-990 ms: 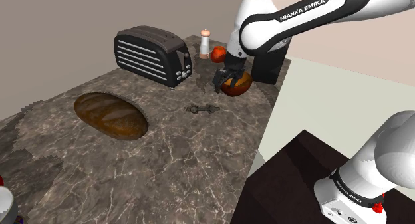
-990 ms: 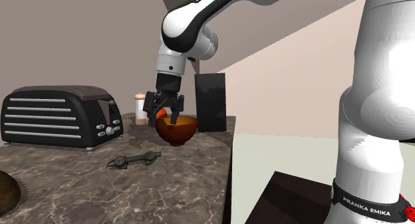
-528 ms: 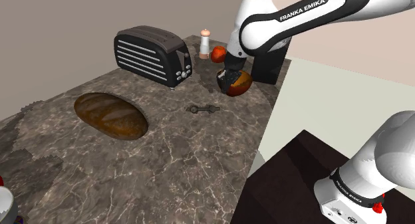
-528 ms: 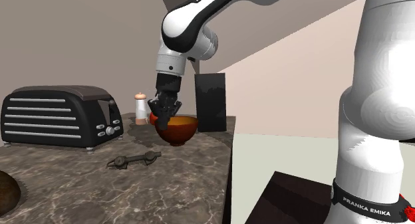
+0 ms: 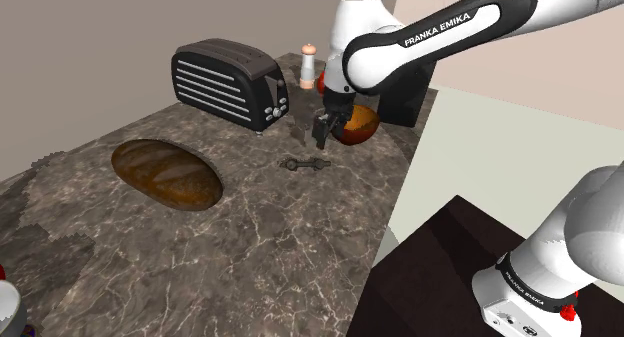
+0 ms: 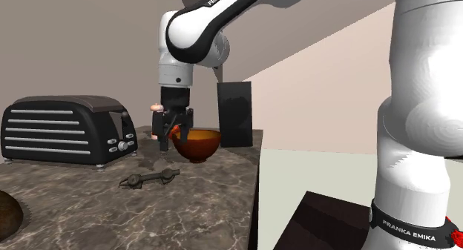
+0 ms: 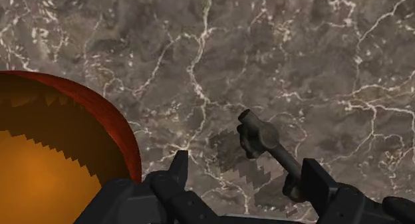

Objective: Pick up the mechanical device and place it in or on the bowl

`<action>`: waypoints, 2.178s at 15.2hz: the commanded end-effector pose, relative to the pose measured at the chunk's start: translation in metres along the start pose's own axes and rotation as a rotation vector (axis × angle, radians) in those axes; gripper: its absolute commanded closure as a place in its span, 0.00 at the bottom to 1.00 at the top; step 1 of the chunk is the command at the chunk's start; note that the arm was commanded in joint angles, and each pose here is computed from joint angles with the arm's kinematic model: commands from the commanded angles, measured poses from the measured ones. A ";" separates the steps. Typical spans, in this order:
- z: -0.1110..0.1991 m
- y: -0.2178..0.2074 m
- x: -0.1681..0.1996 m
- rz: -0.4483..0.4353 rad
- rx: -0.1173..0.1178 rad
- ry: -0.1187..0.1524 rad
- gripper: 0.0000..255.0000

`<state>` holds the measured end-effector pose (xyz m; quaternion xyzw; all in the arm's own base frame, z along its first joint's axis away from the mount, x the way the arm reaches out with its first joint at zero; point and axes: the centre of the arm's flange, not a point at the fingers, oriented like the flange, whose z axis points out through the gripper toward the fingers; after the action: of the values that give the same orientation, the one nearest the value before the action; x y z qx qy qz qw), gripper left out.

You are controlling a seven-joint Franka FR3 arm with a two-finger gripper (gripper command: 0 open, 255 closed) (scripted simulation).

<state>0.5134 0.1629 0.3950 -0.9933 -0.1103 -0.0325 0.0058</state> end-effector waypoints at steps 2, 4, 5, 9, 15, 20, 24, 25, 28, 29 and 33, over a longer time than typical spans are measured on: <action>0.028 -0.051 0.016 -0.273 -0.151 -0.070 0.00; 0.042 -0.064 0.017 -0.349 -0.191 -0.090 0.00; 0.047 -0.063 0.017 -0.349 -0.191 -0.090 0.00; 0.068 -0.059 0.015 -0.349 -0.191 -0.090 0.00; 0.076 -0.057 0.015 -0.349 -0.191 -0.090 0.00; 0.076 -0.057 0.015 -0.349 -0.191 -0.090 1.00; 0.076 -0.057 0.015 -0.349 -0.191 -0.090 1.00; 0.076 -0.057 0.015 -0.349 -0.191 -0.090 1.00; 0.076 -0.057 0.015 -0.349 -0.191 -0.090 1.00; 0.071 -0.057 0.015 -0.349 -0.191 -0.090 1.00; 0.050 -0.057 0.017 -0.349 -0.191 -0.090 1.00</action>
<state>0.5200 0.2238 0.3405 -0.9556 -0.2774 0.0008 -0.0992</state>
